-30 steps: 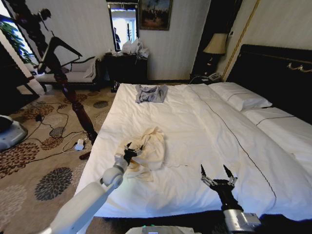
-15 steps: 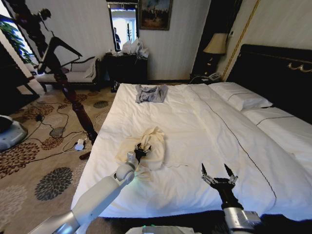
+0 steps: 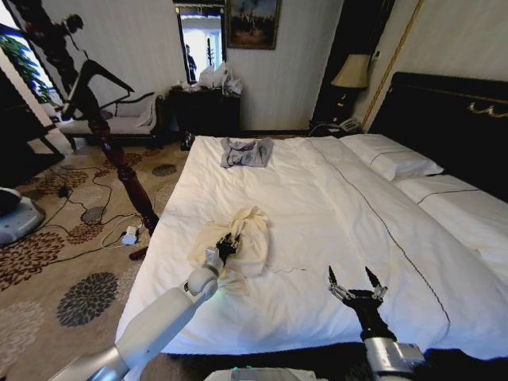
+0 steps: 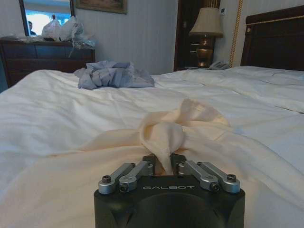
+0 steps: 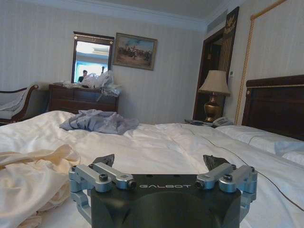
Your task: Pick up the clothes from the bed and hang them on the clothes hanger.
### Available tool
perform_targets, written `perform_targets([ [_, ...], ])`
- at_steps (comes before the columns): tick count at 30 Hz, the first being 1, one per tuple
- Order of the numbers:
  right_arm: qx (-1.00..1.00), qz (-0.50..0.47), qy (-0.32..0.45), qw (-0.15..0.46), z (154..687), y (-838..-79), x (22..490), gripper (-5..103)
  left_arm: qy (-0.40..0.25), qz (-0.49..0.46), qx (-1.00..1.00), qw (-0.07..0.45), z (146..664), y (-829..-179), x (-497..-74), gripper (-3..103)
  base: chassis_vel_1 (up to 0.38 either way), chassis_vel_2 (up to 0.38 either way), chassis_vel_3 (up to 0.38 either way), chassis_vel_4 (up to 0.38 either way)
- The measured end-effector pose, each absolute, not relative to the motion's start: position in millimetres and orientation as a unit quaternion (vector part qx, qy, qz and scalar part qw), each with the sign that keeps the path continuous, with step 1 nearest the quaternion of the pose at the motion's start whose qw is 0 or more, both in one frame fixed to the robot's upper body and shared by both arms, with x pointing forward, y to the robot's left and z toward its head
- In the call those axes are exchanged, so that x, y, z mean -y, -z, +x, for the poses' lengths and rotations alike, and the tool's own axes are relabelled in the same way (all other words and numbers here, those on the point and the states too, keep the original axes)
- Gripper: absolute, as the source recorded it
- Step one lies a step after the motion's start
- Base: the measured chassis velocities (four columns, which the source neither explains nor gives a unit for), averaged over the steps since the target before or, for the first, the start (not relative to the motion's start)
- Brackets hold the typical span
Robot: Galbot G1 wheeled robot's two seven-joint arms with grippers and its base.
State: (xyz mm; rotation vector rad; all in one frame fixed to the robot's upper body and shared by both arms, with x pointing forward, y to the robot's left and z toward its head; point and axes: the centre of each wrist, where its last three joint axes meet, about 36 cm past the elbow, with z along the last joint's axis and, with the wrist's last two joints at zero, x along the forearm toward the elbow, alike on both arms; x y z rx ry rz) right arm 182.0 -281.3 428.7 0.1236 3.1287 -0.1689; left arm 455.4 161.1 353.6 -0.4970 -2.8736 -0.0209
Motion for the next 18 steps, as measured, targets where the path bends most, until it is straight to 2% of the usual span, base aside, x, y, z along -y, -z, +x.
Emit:
perform_targets([
  [3, -0.998, 0.039, 0.054, 0.002, 182, -428, 281, 100, 0.01, -0.164, 0.98, 0.109, 456, -353, -165, 7, 0.0, 0.0, 0.0, 0.0],
  [5, -0.998, 0.038, 0.054, 0.002, 181, -430, 281, 100, 0.011, -0.162, 0.981, 0.109, 455, -351, -167, 1, 0.0, 0.0, 0.0, 0.0],
  [12, -0.998, 0.037, 0.056, 0.004, 179, -432, 281, 100, 0.004, -0.158, 0.983, 0.096, 447, -362, -174, 0, 0.0, 0.0, 0.0, 0.0],
  [18, -0.998, 0.036, 0.051, 0.005, 181, -434, 283, 100, -0.003, -0.137, 0.987, 0.079, 406, -392, -215, 0, 0.0, 0.0, 0.0, 0.0],
])
